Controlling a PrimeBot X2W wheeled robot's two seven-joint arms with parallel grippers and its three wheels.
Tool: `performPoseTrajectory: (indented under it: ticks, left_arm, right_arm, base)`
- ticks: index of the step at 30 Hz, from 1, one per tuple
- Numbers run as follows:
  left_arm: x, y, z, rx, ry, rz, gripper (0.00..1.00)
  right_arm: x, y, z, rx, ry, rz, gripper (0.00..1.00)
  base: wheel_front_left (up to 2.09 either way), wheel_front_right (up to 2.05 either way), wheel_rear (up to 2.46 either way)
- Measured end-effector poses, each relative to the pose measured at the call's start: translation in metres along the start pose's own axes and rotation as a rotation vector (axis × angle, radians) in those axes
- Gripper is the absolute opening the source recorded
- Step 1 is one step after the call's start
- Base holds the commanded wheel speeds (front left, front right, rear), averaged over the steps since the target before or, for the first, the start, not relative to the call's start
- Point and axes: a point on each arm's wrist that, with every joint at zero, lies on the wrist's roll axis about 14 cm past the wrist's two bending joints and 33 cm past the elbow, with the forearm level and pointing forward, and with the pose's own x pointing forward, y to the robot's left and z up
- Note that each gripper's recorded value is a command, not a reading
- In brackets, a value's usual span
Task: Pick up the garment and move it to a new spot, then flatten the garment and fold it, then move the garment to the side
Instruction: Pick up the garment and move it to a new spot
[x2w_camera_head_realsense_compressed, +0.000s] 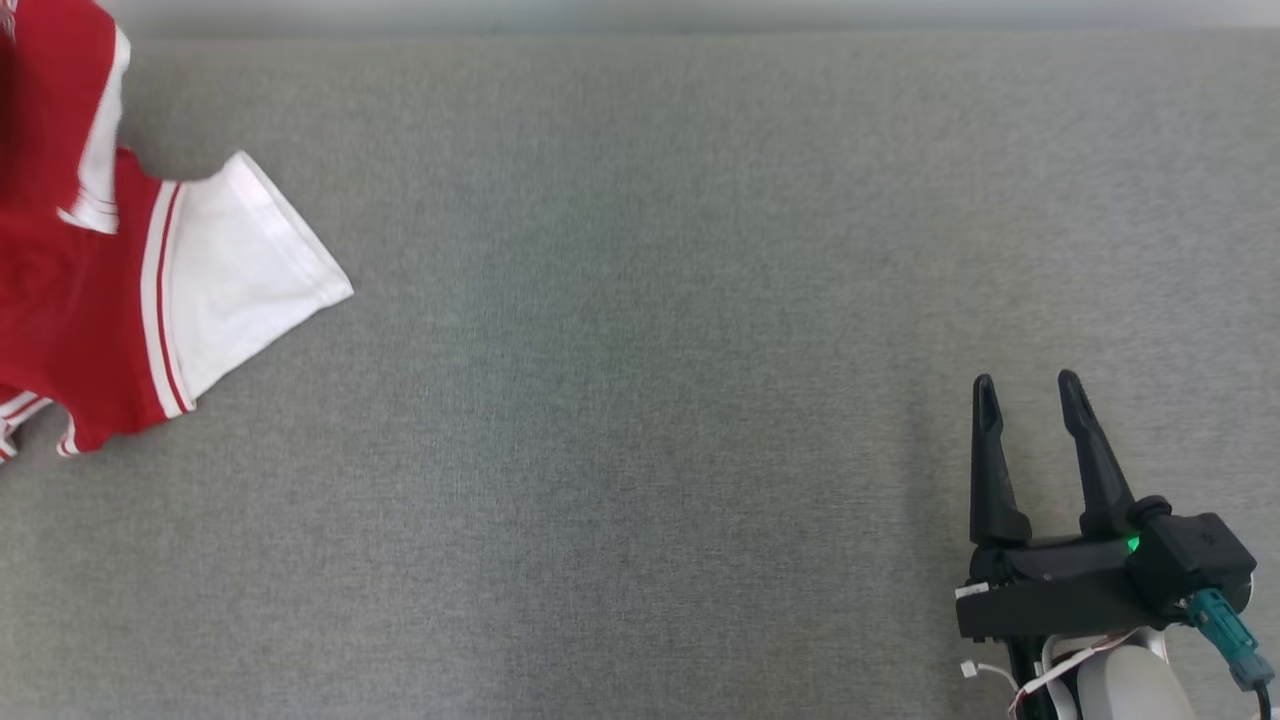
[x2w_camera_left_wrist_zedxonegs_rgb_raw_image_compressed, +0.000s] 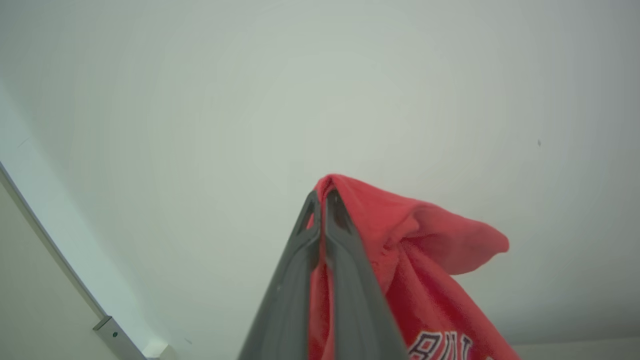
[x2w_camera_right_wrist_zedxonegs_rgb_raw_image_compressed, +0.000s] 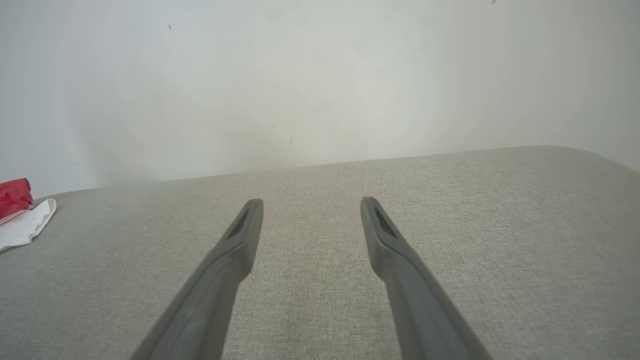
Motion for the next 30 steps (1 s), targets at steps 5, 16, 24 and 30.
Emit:
performPoseTrajectory:
  ticks: [5,16,24,30]
  left_arm:
    - [0.005,-0.039,0.085,-0.021,-0.187,-0.096,0.00]
    - [-0.021,-0.189,0.157,-0.198,-0.353,-0.438,0.00]
    - [-0.081,-0.304,0.140,-0.413,-0.290,-0.662,0.00]
    - [-0.125,-0.362,0.098,-0.497,-0.158,-0.760,0.00]
  right_arm:
    - [-0.012,-0.004,0.015,0.012,-0.029,-0.021,1.00]
    - [-0.053,-0.040,0.033,0.021,-0.053,-0.140,1.00]
    - [-0.088,-0.066,0.045,0.015,-0.072,-0.236,1.00]
    - [-0.102,-0.078,0.053,0.012,-0.091,-0.280,1.00]
  base:
    - [0.00,0.00,0.00]
    - [0.00,0.00,0.00]
    - [0.00,0.00,0.00]
    - [0.00,0.00,0.00]
